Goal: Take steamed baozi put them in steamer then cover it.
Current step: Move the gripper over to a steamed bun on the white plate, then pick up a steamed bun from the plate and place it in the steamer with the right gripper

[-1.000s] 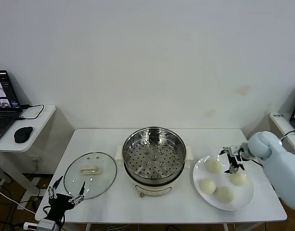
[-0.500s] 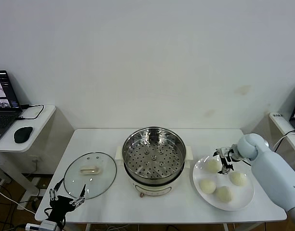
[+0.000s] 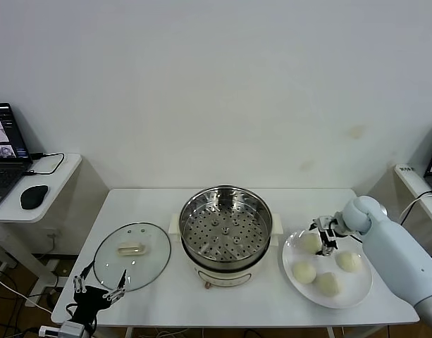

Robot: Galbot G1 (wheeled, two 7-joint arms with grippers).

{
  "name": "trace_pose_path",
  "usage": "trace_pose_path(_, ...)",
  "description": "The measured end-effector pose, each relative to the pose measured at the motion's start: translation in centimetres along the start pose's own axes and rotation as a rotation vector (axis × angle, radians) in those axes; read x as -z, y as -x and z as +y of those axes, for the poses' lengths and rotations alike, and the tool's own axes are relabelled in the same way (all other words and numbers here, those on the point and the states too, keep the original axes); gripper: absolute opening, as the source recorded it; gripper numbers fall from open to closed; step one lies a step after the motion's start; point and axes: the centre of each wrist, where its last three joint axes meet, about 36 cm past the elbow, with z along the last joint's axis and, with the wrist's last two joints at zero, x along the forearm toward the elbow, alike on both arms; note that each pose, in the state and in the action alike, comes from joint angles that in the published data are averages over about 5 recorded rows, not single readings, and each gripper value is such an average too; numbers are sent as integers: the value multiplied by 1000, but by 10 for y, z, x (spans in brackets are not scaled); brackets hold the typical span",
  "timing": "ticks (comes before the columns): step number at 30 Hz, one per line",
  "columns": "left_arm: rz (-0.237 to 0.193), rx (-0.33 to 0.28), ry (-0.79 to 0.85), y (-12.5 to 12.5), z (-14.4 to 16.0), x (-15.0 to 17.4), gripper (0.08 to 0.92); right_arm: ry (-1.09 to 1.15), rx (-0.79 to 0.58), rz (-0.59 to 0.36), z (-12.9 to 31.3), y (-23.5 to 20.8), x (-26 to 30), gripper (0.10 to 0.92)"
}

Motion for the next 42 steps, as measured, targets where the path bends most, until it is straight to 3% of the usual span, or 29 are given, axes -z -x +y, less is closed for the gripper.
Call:
trace_pose_path(10, 0, -6, -1, 1, -3, 0, 823, 21, -3, -10, -4, -11, -5, 647)
trace_pose_path(18, -8, -1, -4, 2, -4, 3, 823, 25, -19, -56, -27, -50, -1, 653)
trace_pose_path(32, -11, 36, -3, 1, -3, 13, 823, -117, -42, -265, -143, -148, 83, 653)
trace_pose_path(42, -7, 67, 2, 1, 3, 18, 823, -432, 1, -337, -218, -185, 184, 653)
